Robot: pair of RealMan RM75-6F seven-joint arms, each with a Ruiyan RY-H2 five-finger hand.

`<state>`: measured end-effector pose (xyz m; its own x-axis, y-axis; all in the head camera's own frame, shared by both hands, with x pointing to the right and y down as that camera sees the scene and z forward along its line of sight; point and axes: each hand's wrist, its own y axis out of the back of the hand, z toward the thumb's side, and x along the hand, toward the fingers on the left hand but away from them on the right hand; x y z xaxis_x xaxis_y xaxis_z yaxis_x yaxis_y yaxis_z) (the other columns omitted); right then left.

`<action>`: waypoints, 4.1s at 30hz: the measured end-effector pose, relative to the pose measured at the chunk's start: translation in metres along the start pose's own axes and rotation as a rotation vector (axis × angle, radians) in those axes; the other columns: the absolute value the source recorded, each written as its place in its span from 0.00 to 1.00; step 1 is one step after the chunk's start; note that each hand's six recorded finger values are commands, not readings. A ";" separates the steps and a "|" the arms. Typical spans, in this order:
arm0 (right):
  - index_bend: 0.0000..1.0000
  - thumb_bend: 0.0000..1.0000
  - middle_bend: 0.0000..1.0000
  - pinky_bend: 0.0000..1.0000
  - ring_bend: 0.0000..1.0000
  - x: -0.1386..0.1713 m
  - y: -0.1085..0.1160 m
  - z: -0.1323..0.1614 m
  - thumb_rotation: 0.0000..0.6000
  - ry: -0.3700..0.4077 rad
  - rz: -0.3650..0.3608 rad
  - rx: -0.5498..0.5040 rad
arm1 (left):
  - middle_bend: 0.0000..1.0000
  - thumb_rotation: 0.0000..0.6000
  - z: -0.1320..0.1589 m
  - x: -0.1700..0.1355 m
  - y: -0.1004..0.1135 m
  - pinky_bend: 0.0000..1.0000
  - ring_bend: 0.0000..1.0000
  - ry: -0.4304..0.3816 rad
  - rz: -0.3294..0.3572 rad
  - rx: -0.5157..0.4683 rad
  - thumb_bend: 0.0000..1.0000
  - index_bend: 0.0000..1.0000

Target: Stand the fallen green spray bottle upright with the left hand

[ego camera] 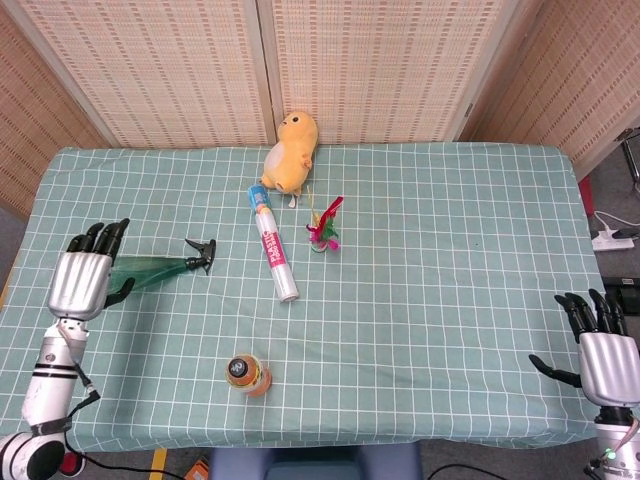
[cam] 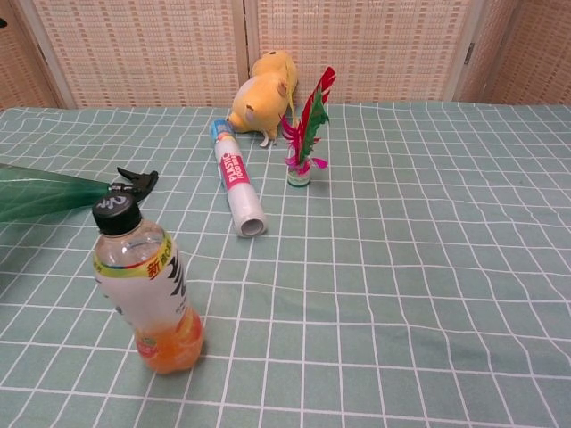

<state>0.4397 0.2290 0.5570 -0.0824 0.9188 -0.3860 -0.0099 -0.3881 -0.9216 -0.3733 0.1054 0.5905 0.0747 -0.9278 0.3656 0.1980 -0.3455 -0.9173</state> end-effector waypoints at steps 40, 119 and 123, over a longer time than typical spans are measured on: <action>0.21 0.00 0.20 0.00 0.00 -0.001 0.000 -0.003 1.00 -0.018 0.005 -0.006 | 0.24 1.00 0.098 0.084 -0.100 0.22 0.18 0.189 -0.432 0.196 0.25 0.13; 0.17 0.00 0.23 0.00 0.00 -0.001 0.001 -0.002 1.00 -0.022 -0.008 -0.021 | 0.85 1.00 0.048 0.110 -0.023 0.38 0.54 0.186 0.052 -0.080 0.38 0.56; 0.17 0.00 0.23 0.00 0.01 -0.001 0.001 -0.002 1.00 -0.023 -0.012 -0.018 | 0.86 1.00 0.028 0.106 -0.011 0.38 0.55 0.232 0.109 -0.251 0.38 0.56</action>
<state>0.4416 0.2278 0.5561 -0.1058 0.9215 -0.3737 0.0067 -0.3752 -0.9269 -0.3402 0.0150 0.6439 -0.1473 -0.9586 0.2438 -0.0469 -0.2394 -0.9698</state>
